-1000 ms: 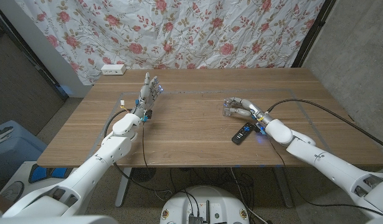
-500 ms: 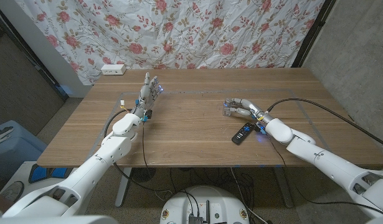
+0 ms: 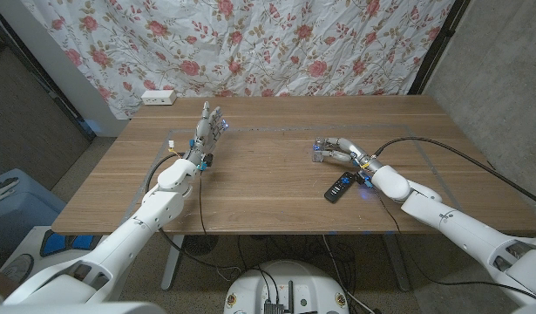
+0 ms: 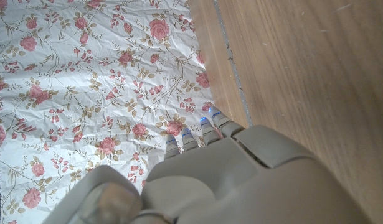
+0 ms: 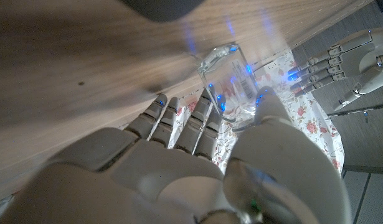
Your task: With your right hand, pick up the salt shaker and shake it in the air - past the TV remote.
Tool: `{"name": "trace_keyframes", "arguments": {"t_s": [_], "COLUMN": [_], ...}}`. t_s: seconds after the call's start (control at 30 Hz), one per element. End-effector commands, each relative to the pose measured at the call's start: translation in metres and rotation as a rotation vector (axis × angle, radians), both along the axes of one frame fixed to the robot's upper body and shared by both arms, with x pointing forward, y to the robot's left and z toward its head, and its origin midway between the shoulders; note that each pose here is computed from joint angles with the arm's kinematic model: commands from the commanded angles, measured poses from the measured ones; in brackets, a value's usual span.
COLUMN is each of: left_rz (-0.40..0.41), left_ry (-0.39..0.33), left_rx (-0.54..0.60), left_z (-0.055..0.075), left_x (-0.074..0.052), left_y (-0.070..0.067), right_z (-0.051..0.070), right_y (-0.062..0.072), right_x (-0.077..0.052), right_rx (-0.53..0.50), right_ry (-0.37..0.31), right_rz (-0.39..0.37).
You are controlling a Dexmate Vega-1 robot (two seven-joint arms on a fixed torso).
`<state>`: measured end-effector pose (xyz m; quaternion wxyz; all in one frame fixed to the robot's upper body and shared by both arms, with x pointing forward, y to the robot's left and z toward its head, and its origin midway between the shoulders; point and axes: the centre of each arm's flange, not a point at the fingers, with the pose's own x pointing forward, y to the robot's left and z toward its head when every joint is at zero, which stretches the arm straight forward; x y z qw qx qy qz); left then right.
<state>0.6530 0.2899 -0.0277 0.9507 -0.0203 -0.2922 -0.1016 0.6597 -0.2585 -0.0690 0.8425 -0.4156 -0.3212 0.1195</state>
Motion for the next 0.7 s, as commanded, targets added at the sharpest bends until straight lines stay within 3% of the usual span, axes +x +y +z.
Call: {"name": "trace_keyframes", "arguments": {"t_s": [0.03, 0.7], "left_rz": [0.000, 0.000], "left_ry": [0.000, 0.000], "left_rx": [0.000, 0.000], "left_z": [0.000, 0.000], "left_x": [0.000, 0.000], "left_y": [0.000, 0.000], "right_z": [0.000, 0.012], "right_y": [-0.001, -0.005], "right_x": [0.000, -0.014], "right_rx": [0.010, 0.058], "right_ry": [-0.005, -0.043], "right_rz": [-0.006, -0.018]}}
